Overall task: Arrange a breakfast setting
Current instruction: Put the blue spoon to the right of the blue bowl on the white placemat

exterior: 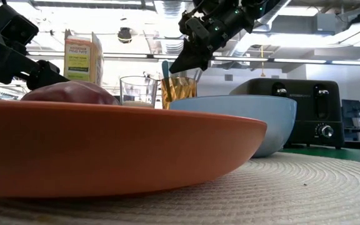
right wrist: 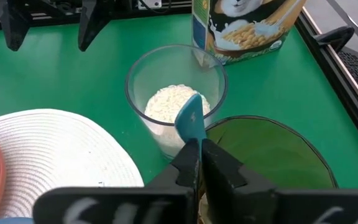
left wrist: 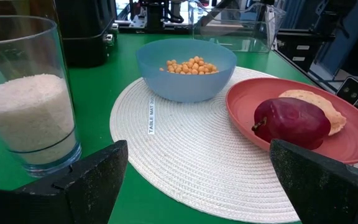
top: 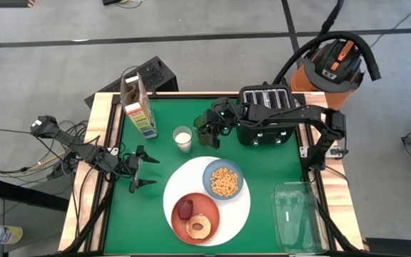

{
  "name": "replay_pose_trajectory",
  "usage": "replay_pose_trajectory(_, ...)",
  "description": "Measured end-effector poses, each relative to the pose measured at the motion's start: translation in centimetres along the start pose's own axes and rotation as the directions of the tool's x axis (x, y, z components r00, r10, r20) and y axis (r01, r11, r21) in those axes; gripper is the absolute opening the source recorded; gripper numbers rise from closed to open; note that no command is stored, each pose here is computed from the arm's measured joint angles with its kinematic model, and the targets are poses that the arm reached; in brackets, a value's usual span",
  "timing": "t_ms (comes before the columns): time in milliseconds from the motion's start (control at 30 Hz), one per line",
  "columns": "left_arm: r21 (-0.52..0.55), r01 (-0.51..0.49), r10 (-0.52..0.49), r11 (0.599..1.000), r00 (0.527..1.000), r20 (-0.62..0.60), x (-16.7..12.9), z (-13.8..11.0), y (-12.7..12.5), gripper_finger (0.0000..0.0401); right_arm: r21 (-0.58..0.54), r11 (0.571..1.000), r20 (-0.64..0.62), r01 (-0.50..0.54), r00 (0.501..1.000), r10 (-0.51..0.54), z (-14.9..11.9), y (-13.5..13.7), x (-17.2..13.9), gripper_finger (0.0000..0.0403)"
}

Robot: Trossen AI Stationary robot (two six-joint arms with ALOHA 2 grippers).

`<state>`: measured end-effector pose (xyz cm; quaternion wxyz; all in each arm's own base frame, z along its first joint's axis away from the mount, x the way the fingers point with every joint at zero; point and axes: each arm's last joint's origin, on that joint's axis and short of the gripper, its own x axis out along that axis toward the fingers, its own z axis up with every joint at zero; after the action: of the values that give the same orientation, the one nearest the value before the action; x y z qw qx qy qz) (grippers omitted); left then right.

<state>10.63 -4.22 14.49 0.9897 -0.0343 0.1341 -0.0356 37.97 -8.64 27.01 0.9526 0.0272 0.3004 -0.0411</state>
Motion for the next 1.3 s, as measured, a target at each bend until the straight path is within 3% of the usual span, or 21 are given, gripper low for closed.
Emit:
replay_pose_trajectory(333,0.000,0.000,0.000,1.000,1.000,0.000,0.0,0.0,0.0,0.0378,-0.001,1.000,-0.045,-0.013,0.999,0.012,-0.4,0.5,0.0,0.0088)
replay_pose_trajectory(833,0.000,0.000,0.000,1.000,1.000,0.000,0.0,0.0,0.0,0.0378,0.061,0.998,0.075,-0.007,0.997,0.002,0.7,0.3,0.0,0.0227)
replay_pose_trajectory(1300,0.000,0.001,-0.001,1.000,1.000,0.000,0.0,0.0,0.0,0.0378,0.100,0.995,0.094,0.023,0.995,-0.033,0.1,-0.2,2.1,0.0240)
